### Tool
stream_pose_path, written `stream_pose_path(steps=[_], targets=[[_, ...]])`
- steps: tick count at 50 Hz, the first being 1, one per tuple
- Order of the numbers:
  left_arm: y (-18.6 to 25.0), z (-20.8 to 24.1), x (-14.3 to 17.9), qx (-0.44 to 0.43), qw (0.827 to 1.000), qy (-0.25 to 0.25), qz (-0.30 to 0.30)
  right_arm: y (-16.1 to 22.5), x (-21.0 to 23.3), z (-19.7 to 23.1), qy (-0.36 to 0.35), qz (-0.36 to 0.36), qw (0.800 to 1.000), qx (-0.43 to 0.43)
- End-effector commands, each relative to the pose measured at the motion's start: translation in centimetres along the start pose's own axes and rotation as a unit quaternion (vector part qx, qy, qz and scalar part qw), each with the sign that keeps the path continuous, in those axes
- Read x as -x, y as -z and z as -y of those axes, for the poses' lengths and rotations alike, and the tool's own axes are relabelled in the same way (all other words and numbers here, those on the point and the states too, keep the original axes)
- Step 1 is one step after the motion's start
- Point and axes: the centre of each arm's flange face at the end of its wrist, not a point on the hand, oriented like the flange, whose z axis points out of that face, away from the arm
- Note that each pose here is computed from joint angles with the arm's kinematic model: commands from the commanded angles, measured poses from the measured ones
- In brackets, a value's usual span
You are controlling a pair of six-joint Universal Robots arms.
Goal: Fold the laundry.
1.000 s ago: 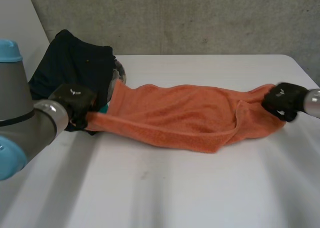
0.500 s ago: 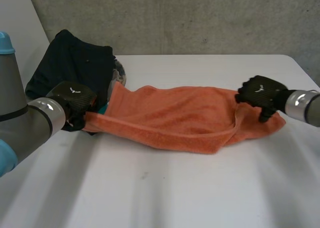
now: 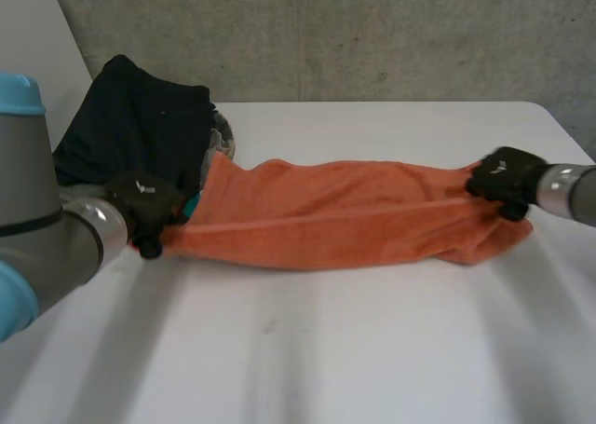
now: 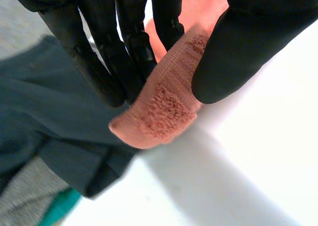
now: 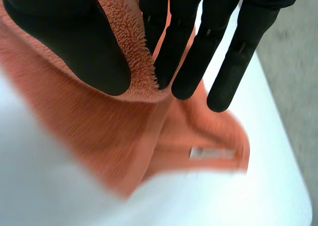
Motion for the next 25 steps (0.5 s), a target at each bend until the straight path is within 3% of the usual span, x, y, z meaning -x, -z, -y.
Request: stream_pose_path(steps=[1, 4, 9, 16, 20, 23, 25], targets=[[2.1, -4.0, -3.0, 0.082, 0.987, -0.098, -0.094, 9.1, 3.7, -3.6, -0.006, 0.171, 0.970, 0.175], [2.7, -5.2, -4.2, 0.100, 0.977, -0.139, -0.131, 11.3, 5.0, -4.2, -0.011, 0.241, 0.950, 0.197], [2.4, -5.3, -4.7, 0.097, 0.970, -0.177, -0.137, 10.8, 4.5, -4.4, -0.041, 0.200, 0.962, 0.181], [-2.3, 0.5, -2.2, -0.001, 0.987, -0.158, -0.030, 7.2, 2.3, -2.7, 0.031, 0.101, 0.984, 0.143], [-5.0, 6.2, 0.9, -0.106, 0.984, -0.124, 0.074, 4.9, -1.5, 0.0, 0.035, -0.017, 0.995, 0.096], [-5.4, 11.5, 3.8, -0.206, 0.962, -0.089, 0.156, 4.3, -6.7, 3.3, 0.019, -0.161, 0.986, 0.024], [-4.2, 15.4, 6.0, -0.287, 0.934, -0.056, 0.207, 5.3, -11.1, 6.0, -0.001, -0.274, 0.961, -0.047]])
